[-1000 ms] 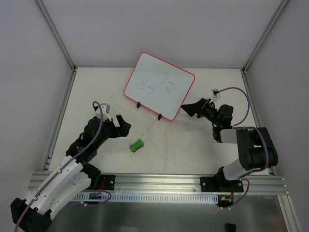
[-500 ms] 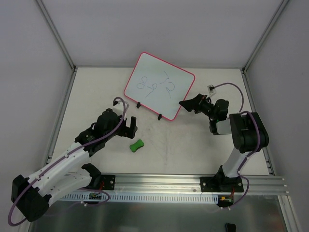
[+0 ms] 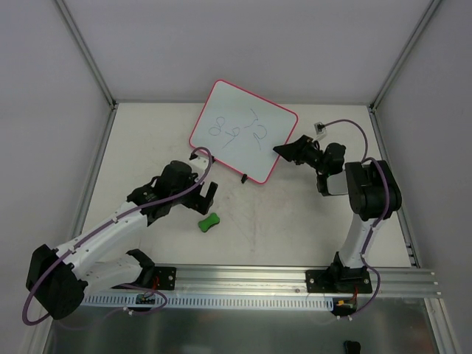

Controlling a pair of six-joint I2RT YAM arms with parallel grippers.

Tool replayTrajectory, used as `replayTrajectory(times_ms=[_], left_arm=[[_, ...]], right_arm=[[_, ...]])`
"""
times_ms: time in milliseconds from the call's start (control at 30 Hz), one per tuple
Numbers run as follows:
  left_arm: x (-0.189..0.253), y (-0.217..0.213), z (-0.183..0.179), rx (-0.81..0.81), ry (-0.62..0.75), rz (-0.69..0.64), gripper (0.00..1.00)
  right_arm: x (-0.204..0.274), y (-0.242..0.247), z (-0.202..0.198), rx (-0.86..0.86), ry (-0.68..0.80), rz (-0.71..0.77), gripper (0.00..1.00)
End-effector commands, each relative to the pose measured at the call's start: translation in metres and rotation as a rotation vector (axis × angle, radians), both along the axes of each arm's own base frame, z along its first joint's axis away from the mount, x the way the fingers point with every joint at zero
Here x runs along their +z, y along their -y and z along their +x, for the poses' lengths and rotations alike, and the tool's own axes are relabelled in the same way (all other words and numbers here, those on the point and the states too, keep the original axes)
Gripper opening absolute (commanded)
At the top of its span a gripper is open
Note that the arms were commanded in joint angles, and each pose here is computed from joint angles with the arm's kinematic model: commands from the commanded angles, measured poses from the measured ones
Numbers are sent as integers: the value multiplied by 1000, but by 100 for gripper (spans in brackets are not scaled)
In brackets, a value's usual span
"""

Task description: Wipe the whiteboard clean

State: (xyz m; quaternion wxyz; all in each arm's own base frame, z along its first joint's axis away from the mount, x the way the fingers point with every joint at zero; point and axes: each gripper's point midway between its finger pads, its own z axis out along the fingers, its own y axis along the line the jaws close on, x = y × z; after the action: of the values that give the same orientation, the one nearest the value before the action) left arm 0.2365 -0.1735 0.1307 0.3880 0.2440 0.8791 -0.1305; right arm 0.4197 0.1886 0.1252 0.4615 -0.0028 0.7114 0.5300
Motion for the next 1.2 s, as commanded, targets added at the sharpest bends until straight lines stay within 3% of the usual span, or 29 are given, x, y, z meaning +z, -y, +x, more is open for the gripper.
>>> replayTrajectory(times_ms=[0, 267, 333, 567, 833, 1067, 1167], left_arm=[[3, 6, -6, -69, -3, 16, 99], [-20, 6, -13, -159, -49, 166, 99], [-27, 4, -14, -163, -71, 197, 99], [-52, -5, -13, -183, -109, 304, 99], [-69, 23, -47, -409, -188, 275, 99], [-81, 20, -48, -415, -204, 336, 99], [-88, 23, -55, -448, -240, 334, 95]], right_arm=[[54, -2, 11, 20, 270, 35, 66], [51, -5, 18, 34, 258, 47, 55], [50, -6, 19, 35, 259, 45, 48], [42, -6, 18, 34, 234, 47, 46], [40, -12, 17, 50, 237, 45, 46], [39, -15, 15, 66, 238, 42, 37], [39, -14, 15, 64, 240, 40, 34]])
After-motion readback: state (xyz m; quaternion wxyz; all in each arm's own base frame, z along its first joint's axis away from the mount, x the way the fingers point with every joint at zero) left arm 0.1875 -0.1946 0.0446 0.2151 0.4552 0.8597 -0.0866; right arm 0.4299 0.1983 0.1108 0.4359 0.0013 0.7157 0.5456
